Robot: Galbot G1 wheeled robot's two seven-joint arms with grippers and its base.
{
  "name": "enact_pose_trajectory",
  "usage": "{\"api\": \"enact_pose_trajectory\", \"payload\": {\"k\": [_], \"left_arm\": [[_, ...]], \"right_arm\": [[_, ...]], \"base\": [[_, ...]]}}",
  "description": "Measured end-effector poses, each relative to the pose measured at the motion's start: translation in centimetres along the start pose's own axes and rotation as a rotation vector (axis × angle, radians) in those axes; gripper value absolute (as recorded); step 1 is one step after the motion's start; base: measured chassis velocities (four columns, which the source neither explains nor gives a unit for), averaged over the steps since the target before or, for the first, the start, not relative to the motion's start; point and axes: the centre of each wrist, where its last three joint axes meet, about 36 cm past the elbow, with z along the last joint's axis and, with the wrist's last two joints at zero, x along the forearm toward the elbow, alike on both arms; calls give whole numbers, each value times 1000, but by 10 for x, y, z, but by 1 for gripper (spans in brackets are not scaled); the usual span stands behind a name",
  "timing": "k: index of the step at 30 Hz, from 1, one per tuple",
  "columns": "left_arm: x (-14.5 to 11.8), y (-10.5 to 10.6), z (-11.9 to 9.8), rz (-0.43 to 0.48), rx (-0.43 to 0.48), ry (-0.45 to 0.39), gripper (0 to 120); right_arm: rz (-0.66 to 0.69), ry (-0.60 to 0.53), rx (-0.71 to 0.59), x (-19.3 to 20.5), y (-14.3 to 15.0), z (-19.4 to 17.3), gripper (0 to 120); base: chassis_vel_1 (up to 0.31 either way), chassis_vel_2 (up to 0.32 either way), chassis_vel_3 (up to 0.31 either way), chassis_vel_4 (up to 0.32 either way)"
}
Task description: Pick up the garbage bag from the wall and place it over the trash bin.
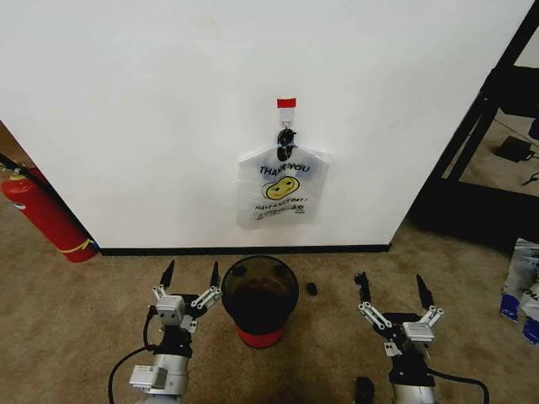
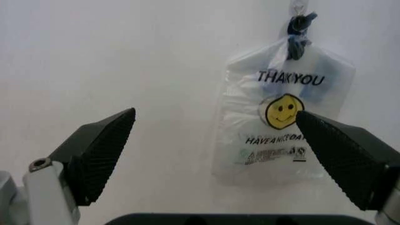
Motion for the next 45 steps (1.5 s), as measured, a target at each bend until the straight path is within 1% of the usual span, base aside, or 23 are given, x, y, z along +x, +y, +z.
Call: {"api": "enact_pose_trajectory", "payload": {"k": [10, 27, 31, 34, 36, 37, 39, 43, 44, 45], "left_arm": [[5, -7, -3, 7, 2, 3, 100], [6, -7, -2, 6, 1, 5, 100], [7, -7, -1, 5, 0, 6, 100], [7, -6, 0, 9, -6, 9, 100], [9, -6, 0, 11, -15, 10, 100], [9, -6, 0, 11, -15, 10, 100], [10, -5, -1, 11, -23, 9, 100], [11, -4, -4, 15, -46, 0, 100], [11, -4, -4, 19, -54, 0, 100], [11, -4, -4, 19, -54, 0, 100]], "right_arm": [[-8, -11, 1, -2, -2, -2, 100], [-11, -1, 1, -3, -2, 4, 100], [-16, 13, -29, -6, -3, 2, 100], [-44, 43, -149, -20, -5, -4, 100], [-87, 81, -299, -36, -9, -10, 100], [-87, 81, -299, -36, -9, -10, 100], [-140, 111, -440, -54, -14, -14, 100], [-321, 145, -673, -98, -31, -12, 100], [-352, 144, -712, -111, -35, -9, 100], [-352, 144, -712, -111, -35, -9, 100]], "base": [[0, 0, 0, 0], [0, 0, 0, 0], [0, 0, 0, 0], [0, 0, 0, 0], [0, 0, 0, 0], [0, 0, 0, 0], [0, 0, 0, 0], [0, 0, 0, 0], [0, 0, 0, 0], [0, 0, 0, 0]]}}
